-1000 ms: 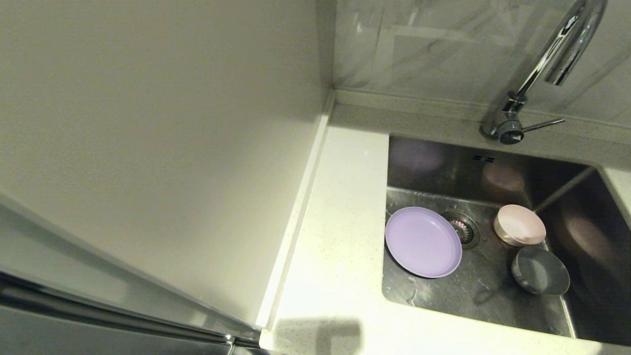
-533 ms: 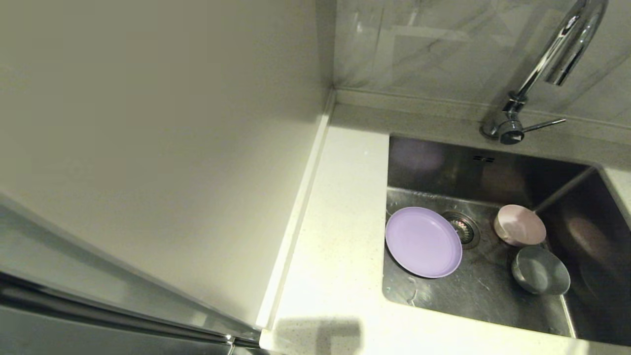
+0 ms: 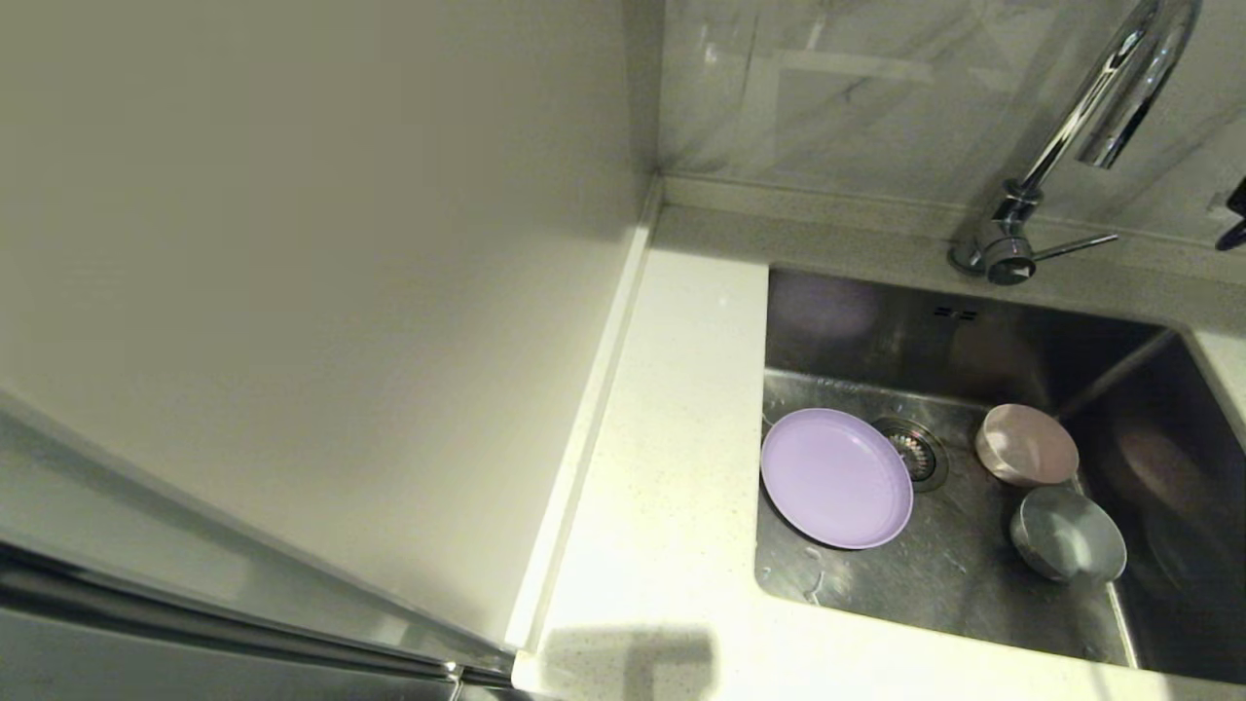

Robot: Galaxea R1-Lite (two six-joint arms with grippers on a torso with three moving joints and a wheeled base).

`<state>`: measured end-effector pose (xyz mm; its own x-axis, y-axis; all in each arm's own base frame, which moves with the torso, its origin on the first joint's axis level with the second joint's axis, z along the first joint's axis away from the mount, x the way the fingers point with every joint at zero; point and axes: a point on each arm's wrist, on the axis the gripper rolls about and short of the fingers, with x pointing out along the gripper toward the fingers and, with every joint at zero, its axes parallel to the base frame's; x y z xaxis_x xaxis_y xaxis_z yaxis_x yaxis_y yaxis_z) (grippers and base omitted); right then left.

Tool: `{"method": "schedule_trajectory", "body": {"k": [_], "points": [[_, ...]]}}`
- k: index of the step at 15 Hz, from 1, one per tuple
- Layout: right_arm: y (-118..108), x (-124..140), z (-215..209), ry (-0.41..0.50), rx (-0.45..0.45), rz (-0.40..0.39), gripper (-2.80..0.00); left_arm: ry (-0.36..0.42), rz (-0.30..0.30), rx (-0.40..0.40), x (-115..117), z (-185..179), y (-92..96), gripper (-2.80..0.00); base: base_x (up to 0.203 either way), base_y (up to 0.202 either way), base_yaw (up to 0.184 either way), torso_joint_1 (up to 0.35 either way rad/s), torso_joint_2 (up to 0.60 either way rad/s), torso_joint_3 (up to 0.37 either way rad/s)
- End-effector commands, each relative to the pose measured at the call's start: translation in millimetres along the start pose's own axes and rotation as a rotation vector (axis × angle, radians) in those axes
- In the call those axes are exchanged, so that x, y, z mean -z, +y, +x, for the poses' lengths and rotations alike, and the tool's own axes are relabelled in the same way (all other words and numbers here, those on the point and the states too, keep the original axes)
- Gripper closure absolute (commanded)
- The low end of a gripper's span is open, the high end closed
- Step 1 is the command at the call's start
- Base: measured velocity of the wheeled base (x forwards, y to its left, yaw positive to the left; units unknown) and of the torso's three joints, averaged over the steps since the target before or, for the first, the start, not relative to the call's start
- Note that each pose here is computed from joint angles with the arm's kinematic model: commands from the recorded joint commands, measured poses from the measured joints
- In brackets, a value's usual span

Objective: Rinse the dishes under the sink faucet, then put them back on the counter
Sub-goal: Turn on the faucet

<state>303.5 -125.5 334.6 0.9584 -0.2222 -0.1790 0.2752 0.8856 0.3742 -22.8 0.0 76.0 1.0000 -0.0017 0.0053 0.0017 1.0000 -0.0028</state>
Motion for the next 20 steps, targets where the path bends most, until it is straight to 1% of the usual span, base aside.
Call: {"method": "schedule_trajectory", "body": {"k": [1,4,8,12,20], "points": [[-3,10,33,0.041,-0.055,0.004,0.00,0.002,0.000,0.000,1,0,0.0,0.00,0.000,0.000,0.000,0.000,0.00,0.000],[6,7,38,0.056,-0.170,0.001,0.00,0.002,0.000,0.000,1,0,0.0,0.00,0.000,0.000,0.000,0.000,0.00,0.000],[17,5,51,0.048,-0.220,-0.012,0.00,0.002,0.000,0.000,1,0,0.0,0.00,0.000,0.000,0.000,0.000,0.00,0.000],[23,7,64,0.047,-0.242,-0.017,0.00,0.002,0.000,0.000,1,0,0.0,0.00,0.000,0.000,0.000,0.000,0.00,0.000],[19,16,78,0.070,-0.229,-0.021,0.00,0.001,0.000,0.000,0,0,0.0,0.00,0.000,0.000,0.000,0.000,0.00,0.000]]}}
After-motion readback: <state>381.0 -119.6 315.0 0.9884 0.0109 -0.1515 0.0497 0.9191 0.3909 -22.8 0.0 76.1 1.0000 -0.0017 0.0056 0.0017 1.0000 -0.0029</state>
